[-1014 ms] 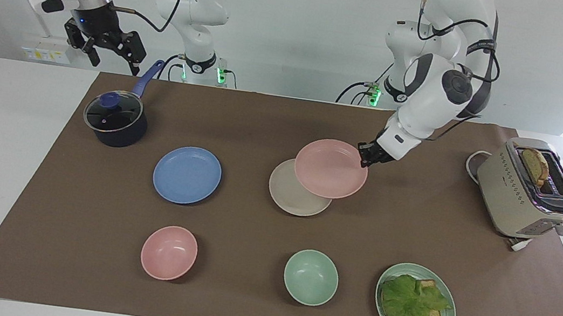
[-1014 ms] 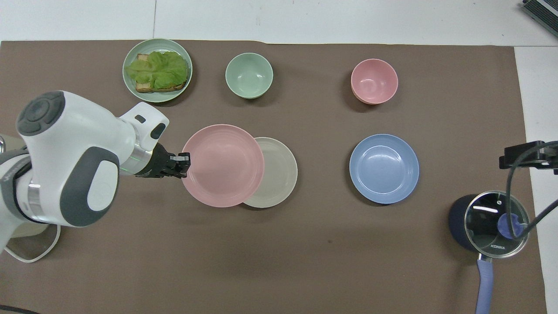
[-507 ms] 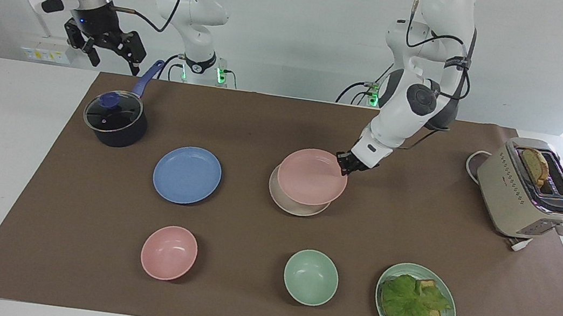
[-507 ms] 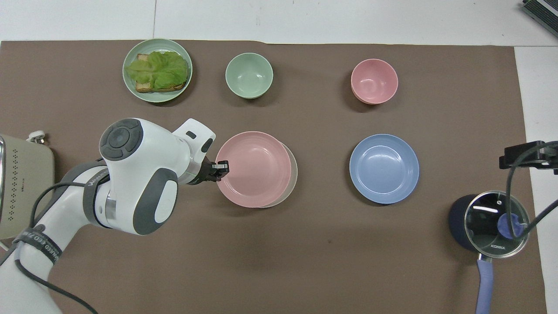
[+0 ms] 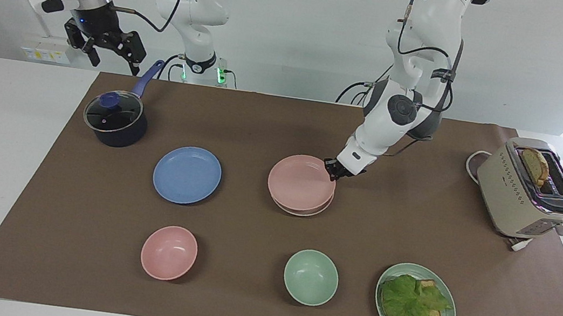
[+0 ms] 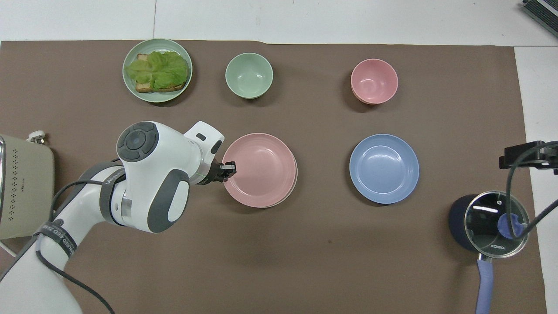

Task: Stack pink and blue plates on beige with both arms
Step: 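Slide the pink plate with the left gripper onto the beige plate, then release the pink plate and withdraw the left gripper to rest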

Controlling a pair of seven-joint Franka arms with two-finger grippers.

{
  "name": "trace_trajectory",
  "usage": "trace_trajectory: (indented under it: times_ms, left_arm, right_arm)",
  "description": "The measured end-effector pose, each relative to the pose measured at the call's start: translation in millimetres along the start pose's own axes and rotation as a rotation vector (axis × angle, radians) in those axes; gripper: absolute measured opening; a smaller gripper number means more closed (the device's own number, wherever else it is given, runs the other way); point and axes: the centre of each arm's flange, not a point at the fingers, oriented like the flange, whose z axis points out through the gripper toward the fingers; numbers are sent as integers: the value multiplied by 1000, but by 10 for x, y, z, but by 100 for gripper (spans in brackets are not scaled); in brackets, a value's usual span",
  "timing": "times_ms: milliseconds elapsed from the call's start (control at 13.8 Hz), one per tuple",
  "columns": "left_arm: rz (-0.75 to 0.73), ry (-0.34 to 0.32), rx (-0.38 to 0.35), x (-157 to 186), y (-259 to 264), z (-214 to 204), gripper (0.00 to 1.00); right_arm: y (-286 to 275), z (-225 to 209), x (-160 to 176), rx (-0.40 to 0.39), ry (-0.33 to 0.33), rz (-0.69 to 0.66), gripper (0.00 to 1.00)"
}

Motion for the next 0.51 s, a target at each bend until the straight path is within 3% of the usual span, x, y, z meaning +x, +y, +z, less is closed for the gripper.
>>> trace_trajectory:
  times_ms: [145, 217, 507]
  left_arm:
    - [0, 3, -1, 5, -1, -3, 5]
    - [0, 4, -2, 6, -1, -5, 11]
    - [-1, 7, -2, 18, -14, -11, 56]
  right_arm:
    - [0, 0, 0, 0, 0, 0, 100]
    - [0, 0, 0, 0, 0, 0, 100]
    - [0, 0, 0, 0, 0, 0, 100]
